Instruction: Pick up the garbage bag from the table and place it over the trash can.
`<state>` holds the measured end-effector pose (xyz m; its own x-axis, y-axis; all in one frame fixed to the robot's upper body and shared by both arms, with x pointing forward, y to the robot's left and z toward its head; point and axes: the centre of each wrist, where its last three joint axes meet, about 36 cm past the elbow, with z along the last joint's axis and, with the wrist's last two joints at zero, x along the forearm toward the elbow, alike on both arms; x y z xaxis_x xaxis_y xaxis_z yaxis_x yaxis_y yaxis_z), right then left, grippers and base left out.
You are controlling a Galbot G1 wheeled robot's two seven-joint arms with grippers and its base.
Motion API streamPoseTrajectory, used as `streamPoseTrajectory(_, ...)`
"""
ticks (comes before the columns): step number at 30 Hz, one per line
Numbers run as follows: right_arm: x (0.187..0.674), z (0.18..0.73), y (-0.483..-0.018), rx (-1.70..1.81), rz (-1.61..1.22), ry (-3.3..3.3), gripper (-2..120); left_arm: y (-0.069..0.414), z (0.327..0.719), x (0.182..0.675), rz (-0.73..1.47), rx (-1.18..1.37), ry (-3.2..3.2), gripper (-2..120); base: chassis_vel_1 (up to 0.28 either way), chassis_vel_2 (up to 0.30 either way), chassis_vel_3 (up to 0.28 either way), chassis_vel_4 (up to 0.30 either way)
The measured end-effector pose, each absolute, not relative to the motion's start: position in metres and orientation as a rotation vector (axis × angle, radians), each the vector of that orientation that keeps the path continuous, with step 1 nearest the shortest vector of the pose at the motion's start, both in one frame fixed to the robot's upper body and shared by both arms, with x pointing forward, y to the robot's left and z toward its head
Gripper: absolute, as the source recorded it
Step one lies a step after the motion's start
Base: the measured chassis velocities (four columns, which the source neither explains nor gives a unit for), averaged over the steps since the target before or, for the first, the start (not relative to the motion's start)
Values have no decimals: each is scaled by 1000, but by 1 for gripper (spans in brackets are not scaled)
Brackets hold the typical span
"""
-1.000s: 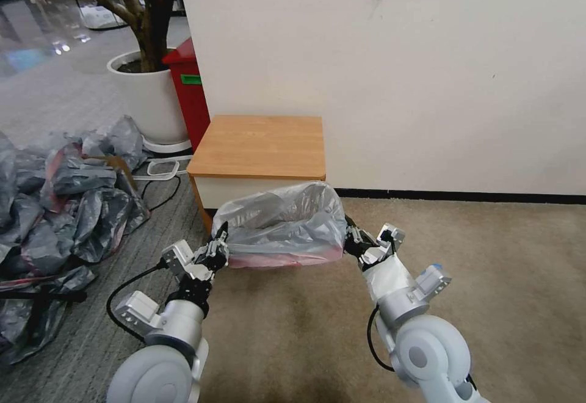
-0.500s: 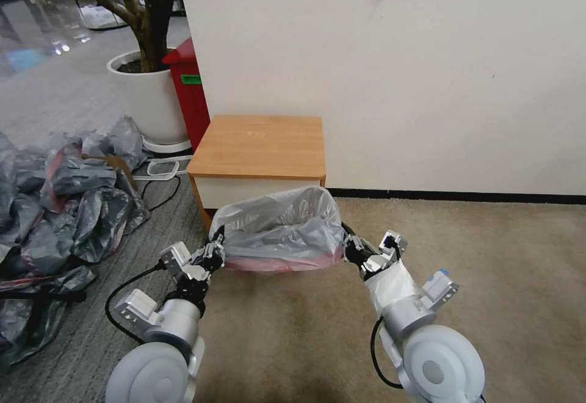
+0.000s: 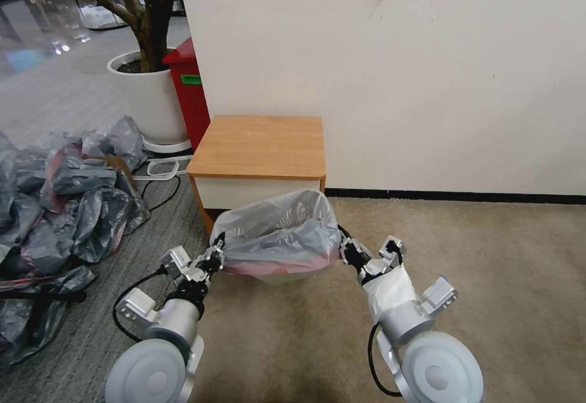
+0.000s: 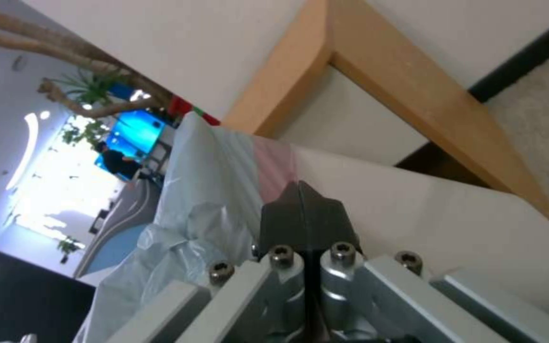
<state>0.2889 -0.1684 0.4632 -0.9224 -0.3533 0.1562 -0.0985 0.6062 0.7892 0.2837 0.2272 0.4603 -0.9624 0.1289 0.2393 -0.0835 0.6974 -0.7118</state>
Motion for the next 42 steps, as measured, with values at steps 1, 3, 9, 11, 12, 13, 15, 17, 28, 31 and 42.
streamPoseTrajectory(1, 290, 461, -168, 344, -1230, -2529, 0, 227, 460, 284, 1130, -42, -2629, 9, 0, 0, 0, 0)
streamPoseTrajectory(3, 291, 459, -168, 330, -1236, -2525, 0, 227, 461, 284, 1131, -48, -2624, 9, 0, 0, 0, 0)
streamPoseTrajectory(9, 297, 449, -159, 290, -1242, -2539, 0, 225, 465, 282, 1140, -76, -2617, 9, 0, 0, 0, 0)
streamPoseTrajectory(11, 297, 447, -157, 289, -1232, -2554, 0, 224, 468, 281, 1148, -85, -2617, 9, 0, 0, 0, 0)
streamPoseTrajectory(12, 296, 447, -156, 291, -1232, -2556, 0, 224, 468, 281, 1150, -86, -2617, 9, 0, 0, 0, 0)
streamPoseTrajectory(13, 296, 447, -156, 291, -1232, -2556, 0, 224, 468, 281, 1150, -86, -2617, 9, 0, 0, 0, 0)
streamPoseTrajectory(15, 294, 451, -157, 297, -1235, -2563, 0, 223, 468, 281, 1151, -87, -2618, 9, 0, 0, 0, 0)
streamPoseTrajectory(17, 294, 453, -158, 298, -1236, -2566, 0, 223, 468, 281, 1151, -88, -2618, 9, 0, 0, 0, 0)
streamPoseTrajectory(28, 280, 481, -165, 311, -1280, -2587, 43, 228, 452, 285, 1126, -64, -2600, 9, 0, 0, 0, 0)
streamPoseTrajectory(31, 277, 486, -166, 304, -1292, -2590, 52, 230, 448, 287, 1135, -56, -2589, 9, 0, 0, 0, 0)
streamPoseTrajectory(42, 267, 494, -160, 196, -1513, -2522, 95, 235, 440, 294, 1309, -97, -2486, 9, 0, 0, 0, 0)
